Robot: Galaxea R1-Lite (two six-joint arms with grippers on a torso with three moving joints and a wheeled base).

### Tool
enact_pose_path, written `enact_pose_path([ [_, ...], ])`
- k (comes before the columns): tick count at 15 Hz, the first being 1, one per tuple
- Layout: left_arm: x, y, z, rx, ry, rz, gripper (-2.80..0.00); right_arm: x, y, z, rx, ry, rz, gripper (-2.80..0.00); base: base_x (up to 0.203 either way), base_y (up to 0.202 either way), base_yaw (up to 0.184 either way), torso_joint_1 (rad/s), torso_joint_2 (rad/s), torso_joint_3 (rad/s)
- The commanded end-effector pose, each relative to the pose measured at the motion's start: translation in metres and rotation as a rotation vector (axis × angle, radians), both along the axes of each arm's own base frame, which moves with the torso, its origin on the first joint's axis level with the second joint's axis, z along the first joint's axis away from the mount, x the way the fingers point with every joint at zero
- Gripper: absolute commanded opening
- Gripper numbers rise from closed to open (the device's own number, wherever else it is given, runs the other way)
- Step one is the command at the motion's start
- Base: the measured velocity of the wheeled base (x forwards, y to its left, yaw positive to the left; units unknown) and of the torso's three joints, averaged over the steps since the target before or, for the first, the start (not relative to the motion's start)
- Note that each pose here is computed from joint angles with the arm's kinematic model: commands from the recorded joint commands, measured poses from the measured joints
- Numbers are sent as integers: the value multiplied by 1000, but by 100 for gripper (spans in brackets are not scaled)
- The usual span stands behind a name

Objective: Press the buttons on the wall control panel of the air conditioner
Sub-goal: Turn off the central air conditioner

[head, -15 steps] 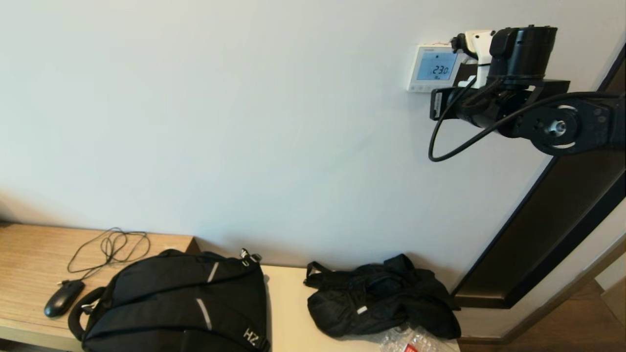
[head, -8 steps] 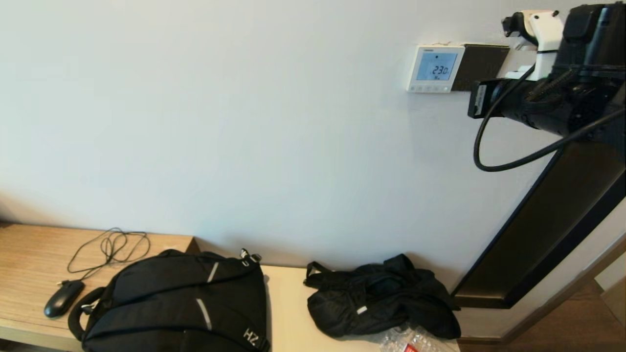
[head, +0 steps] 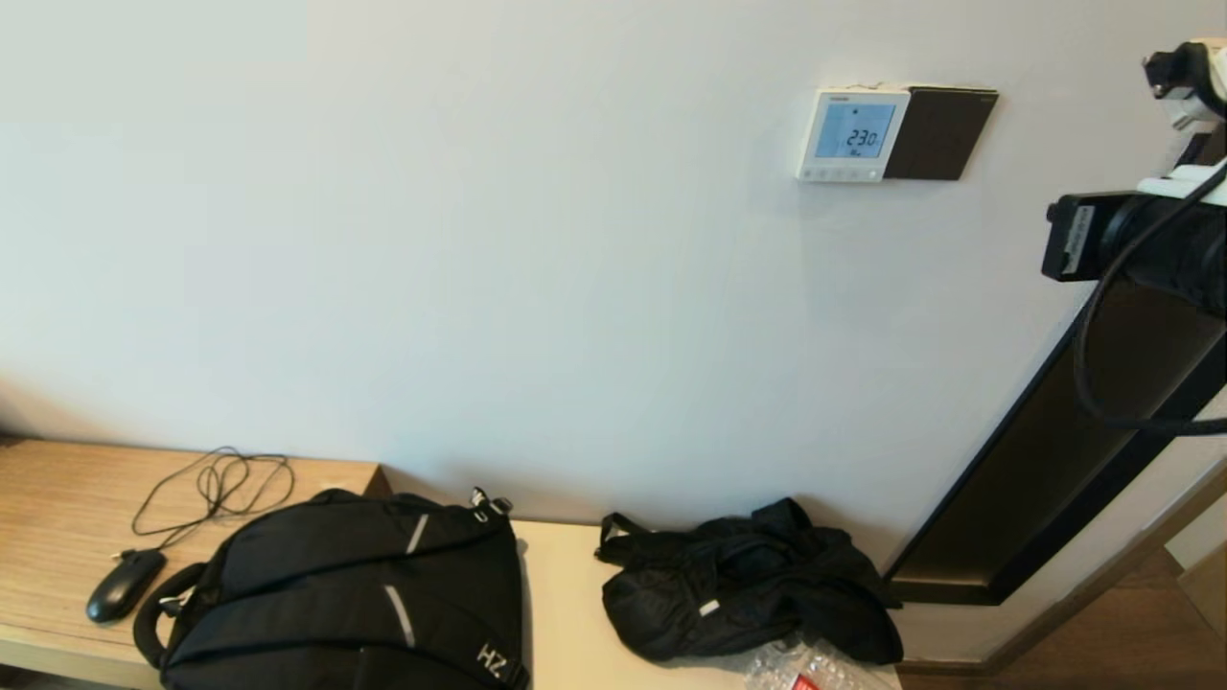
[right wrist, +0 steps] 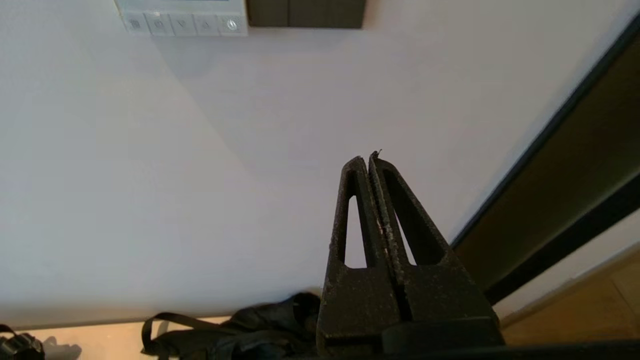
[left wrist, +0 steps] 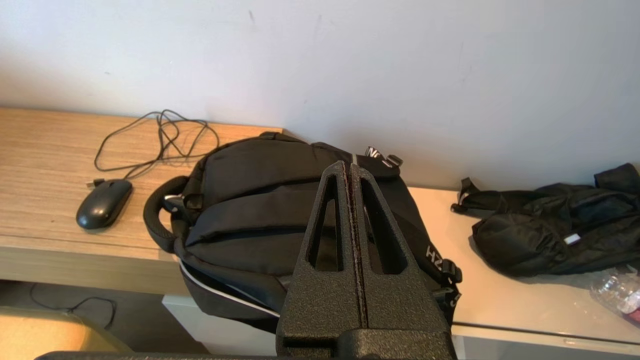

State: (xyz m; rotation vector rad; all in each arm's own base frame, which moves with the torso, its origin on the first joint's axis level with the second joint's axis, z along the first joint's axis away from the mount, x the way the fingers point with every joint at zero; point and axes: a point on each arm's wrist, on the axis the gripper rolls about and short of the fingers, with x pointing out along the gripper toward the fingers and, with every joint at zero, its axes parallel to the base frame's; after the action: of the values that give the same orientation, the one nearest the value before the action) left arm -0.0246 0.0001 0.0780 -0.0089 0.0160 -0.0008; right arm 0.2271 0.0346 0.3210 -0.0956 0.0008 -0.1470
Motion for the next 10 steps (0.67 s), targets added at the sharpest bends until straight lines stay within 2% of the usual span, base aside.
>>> enact_pose_path([
  [1, 0, 0, 0, 0, 1, 1, -280, -31, -6, -4, 2, -16, -3, -280, 0, 0, 0, 0, 0, 0],
  [6, 0, 0, 0, 0, 1, 1, -280, -72, -17, -46, 0, 65, -11, -280, 0, 0, 0, 0, 0, 0],
  [10, 0, 0, 0, 1, 0, 1, -280, -110, -26, -90, 42, 133, 1, -280, 0, 0, 0, 0, 0, 0],
])
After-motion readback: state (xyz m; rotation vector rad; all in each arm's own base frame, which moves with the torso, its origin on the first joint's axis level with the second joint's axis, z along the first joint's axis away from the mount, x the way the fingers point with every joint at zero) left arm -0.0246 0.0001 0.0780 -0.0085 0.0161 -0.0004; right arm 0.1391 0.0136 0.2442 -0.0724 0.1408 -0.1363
